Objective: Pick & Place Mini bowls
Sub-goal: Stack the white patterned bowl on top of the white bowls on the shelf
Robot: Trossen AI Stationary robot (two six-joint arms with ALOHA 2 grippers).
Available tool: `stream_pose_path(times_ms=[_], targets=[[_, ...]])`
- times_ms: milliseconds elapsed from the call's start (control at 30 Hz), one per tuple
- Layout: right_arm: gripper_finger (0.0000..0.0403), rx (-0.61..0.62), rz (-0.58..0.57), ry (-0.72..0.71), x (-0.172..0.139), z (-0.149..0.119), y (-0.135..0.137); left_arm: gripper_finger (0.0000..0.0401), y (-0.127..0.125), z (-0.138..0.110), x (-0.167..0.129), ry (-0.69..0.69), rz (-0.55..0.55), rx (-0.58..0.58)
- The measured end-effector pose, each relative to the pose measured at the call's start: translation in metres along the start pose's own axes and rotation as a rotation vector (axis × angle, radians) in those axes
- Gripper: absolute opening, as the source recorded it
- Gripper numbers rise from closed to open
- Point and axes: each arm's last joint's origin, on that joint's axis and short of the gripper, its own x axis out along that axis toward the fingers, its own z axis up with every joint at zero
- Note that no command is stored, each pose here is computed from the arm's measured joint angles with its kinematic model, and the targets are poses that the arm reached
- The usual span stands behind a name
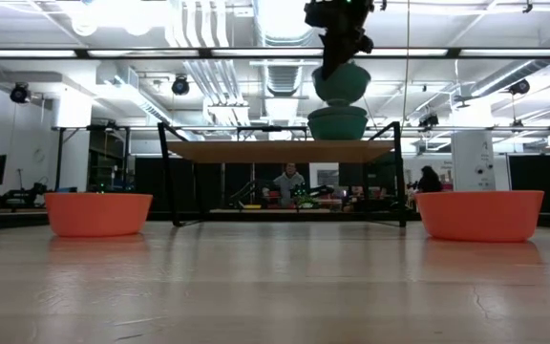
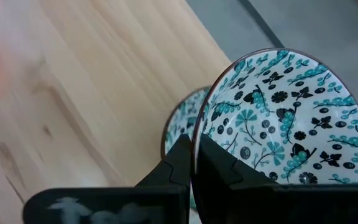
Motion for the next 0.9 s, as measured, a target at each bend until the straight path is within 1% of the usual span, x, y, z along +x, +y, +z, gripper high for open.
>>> stream_pose_path(times_ms=[200, 433, 600, 900], targets=[[0.0011, 0.017, 0.020, -0.018, 0.013, 0.001, -0.003, 0.0110, 0.001, 0.000, 0.001, 0.003, 0.003, -0.002], [0.0011, 0.014, 0.013, 0.041, 0.032, -0.009, 0.000, 0.0110, 0.001, 0.000, 0.001, 0.003, 0.003, -0.002], [0.0011, 0.014, 0.008, 0.052, 0.043, -0.013, 0.001, 0.0110, 0.001, 0.000, 0.001, 0.003, 0.004, -0.002], [0.0014, 0.017, 0.008, 0.048, 0.056, -0.018, 0.005, 0.0110, 0.001, 0.000, 0.001, 0.000, 0.006, -0.002]])
